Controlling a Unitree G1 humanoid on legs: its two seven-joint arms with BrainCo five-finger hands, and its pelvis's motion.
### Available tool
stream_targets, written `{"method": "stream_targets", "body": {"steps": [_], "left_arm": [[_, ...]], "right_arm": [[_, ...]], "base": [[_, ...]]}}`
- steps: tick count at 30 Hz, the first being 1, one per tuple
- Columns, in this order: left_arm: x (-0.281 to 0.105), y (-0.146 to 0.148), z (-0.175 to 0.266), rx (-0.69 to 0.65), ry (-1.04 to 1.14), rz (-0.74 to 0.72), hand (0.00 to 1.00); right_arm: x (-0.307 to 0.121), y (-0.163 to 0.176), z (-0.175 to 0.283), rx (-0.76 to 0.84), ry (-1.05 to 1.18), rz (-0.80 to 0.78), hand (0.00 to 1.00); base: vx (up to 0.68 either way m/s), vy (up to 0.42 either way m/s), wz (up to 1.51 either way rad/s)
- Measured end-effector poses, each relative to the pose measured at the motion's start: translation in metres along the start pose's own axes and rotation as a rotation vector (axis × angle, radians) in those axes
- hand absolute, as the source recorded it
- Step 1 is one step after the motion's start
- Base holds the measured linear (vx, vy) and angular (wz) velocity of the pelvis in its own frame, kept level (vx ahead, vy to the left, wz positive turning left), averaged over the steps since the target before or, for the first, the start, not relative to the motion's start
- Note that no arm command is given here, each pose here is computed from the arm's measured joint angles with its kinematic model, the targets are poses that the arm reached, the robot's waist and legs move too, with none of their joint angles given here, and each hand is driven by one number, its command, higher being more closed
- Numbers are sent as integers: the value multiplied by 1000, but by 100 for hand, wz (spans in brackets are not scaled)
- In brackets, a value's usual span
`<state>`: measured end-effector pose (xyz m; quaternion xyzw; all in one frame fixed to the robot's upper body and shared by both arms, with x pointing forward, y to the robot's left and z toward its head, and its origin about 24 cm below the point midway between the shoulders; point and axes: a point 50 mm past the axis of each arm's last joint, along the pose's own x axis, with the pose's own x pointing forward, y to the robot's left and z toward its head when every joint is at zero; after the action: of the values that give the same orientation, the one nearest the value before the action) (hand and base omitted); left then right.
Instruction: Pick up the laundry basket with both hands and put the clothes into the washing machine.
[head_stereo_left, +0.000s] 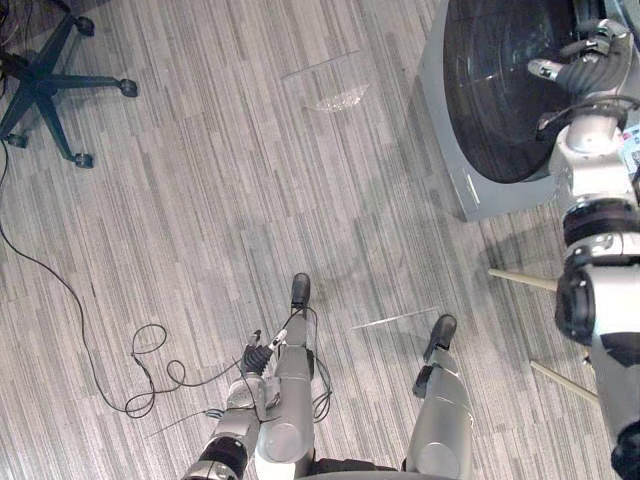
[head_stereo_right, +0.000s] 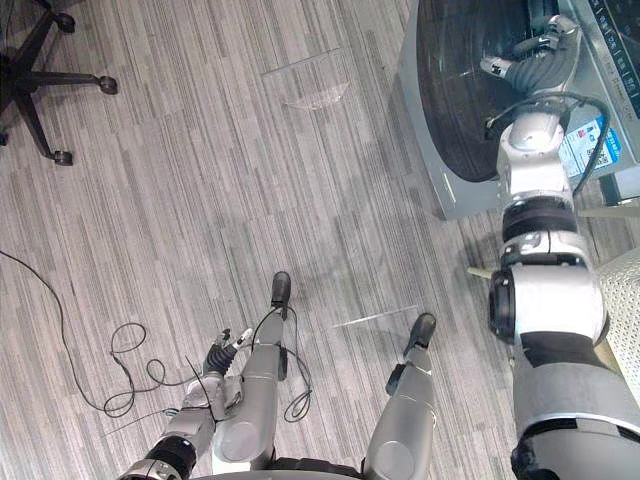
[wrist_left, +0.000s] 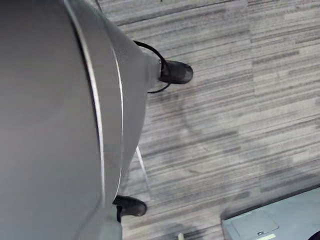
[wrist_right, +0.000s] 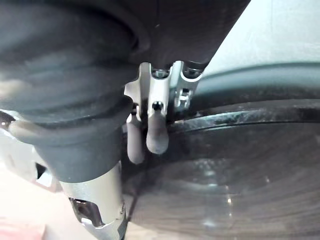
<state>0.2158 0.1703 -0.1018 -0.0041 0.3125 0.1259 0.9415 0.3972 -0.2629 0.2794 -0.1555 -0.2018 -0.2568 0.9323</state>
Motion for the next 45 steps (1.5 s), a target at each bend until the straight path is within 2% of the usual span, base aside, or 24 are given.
{"method": "stream_targets", "body": {"steps": [4,5,6,8,9,10,11,13,16,20,23,26,29,32,35,37,38,40,43,45], "left_arm": [[1,2,0,-35,9,36,0],[1,6,-3,-50,24,59,0],[1,7,-4,-59,33,67,0],[0,8,-10,-93,62,85,0],[-1,7,-11,-99,70,86,0],[-1,5,-11,-104,76,81,0],[-1,4,-11,-106,76,80,0],[-1,5,-9,-114,69,85,0],[0,17,-13,-133,94,130,0],[-3,37,-23,-116,124,180,0],[-3,40,-24,-95,136,185,0],[-2,32,-20,-43,115,147,0],[8,20,12,-6,8,99,0],[17,22,42,7,-74,98,0],[30,39,102,44,-229,135,0],[37,59,161,38,-356,185,0],[37,66,176,31,-381,201,0],[32,98,234,-33,-477,279,0],[8,132,303,-145,-624,335,0],[-6,135,333,-189,-706,326,0]], "right_arm": [[-31,37,-8,13,-70,130,0],[-51,63,-10,59,-78,220,0],[-59,75,-11,75,-75,262,0],[-95,121,-19,131,-25,507,0],[-107,133,-23,144,-2,584,0],[-138,158,-34,185,69,742,0],[-155,169,-40,208,106,816,0],[-216,204,-50,272,235,1048,0],[-240,220,-38,370,261,1150,0],[-229,212,-22,492,220,1099,0],[-224,185,-32,563,201,1007,0],[-233,156,-64,562,277,904,0],[-253,115,-111,509,416,771,0],[-271,89,-140,460,520,692,0],[-290,58,-164,415,619,611,0],[-302,39,-173,405,664,571,0],[-305,36,-174,404,671,568,0],[-314,34,-172,427,680,578,0],[-325,37,-159,507,665,575,0],[-333,35,-152,551,664,553,0]], "base": [[-8,-62,-11],[1,-68,-15],[9,-107,-19],[33,-103,-8],[47,-84,5],[34,-46,9],[41,-50,14],[35,-39,19],[31,-23,22],[2,-25,-6],[-27,-27,-15],[-9,-23,-21],[-8,-29,-33],[-3,-31,-37],[-7,-29,-46],[-15,-30,-39],[-22,-31,-36],[-30,-28,-37],[-33,-22,-43],[-34,-34,-25]]}}
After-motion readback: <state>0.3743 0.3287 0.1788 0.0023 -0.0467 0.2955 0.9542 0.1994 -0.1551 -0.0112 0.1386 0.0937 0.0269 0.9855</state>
